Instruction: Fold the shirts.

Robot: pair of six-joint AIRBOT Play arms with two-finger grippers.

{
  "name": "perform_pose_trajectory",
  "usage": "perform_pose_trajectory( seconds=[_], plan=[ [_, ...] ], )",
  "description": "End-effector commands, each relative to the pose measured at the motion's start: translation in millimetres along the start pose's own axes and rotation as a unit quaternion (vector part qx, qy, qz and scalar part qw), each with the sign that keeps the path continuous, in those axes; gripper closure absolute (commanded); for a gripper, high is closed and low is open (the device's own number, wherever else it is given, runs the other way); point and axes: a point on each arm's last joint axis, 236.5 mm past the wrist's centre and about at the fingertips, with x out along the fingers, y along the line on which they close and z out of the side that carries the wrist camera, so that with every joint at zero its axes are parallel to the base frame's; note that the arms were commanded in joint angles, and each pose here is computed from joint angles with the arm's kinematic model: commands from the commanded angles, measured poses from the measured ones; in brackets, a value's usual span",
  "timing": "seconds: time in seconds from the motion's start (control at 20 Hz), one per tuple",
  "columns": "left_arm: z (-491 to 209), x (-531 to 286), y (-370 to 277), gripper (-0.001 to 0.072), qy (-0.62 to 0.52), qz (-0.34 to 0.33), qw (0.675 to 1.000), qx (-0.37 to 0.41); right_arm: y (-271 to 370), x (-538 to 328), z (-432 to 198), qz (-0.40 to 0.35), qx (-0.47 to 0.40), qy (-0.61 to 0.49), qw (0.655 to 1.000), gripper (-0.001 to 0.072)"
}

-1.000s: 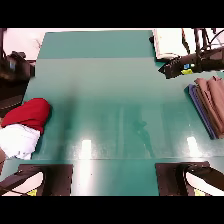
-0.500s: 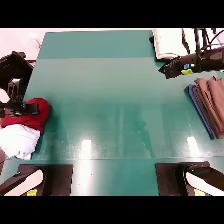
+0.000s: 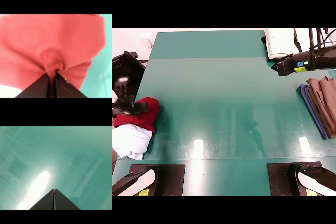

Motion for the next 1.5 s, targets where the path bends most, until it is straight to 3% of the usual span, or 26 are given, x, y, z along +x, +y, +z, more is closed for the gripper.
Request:
perform_pose_trajectory(
  seconds=[0.0, 0.2, 0.35, 0.65, 0.75, 0.8, 0.85, 0.9, 1.0, 1.25, 1.35, 1.45],
  plan=[
    [70, -97, -10, 0.0682, -0.128, -0.011, 0.992, 0.017, 5, -30, 37, -0.009, -0.019, -0.051, 0.998, 0.0694],
    [122, -266, -77, 0.0683, -0.301, -0.077, 0.945, 0.101, 16, -79, 86, -0.023, -0.049, -0.129, 0.990, 0.0694],
    [120, -334, -138, 0.0683, -0.362, -0.151, 0.905, 0.163, 23, -107, 108, -0.029, -0.064, -0.170, 0.983, 0.0694],
    [51, -303, -313, 0.0682, -0.276, -0.270, 0.857, 0.340, 30, -131, 127, -0.034, -0.075, -0.208, 0.975, 0.0693],
    [4, -274, -387, 0.0679, -0.229, -0.301, 0.821, 0.427, 30, -131, 126, -0.034, -0.074, -0.206, 0.975, 0.0694],
    [-23, -261, -422, 0.0604, -0.208, -0.321, 0.800, 0.462, 30, -131, 126, -0.033, -0.072, -0.206, 0.975, 0.0694],
    [-43, -250, -449, 0.0301, -0.191, -0.339, 0.788, 0.477, 30, -131, 126, -0.032, -0.067, -0.206, 0.976, 0.0693],
    [-54, -239, -468, 0.0160, -0.181, -0.348, 0.783, 0.482, 30, -131, 126, -0.032, -0.067, -0.206, 0.976, 0.0693],
    [-45, -219, -473, 0.0160, -0.173, -0.339, 0.799, 0.466, 30, -131, 126, -0.031, -0.061, -0.206, 0.976, 0.0694],
    [60, -133, -361, 0.0160, -0.105, -0.254, 0.914, 0.297, 30, -131, 125, -0.030, -0.058, -0.205, 0.977, 0.0694],
    [71, -91, -319, 0.0159, -0.050, -0.268, 0.940, 0.206, 30, -130, 125, -0.030, -0.058, -0.204, 0.977, 0.0693],
    [58, -52, -301, 0.0160, 0.005, -0.297, 0.945, 0.133, 30, -130, 125, -0.030, -0.058, -0.204, 0.977, 0.0694]
  ],
)
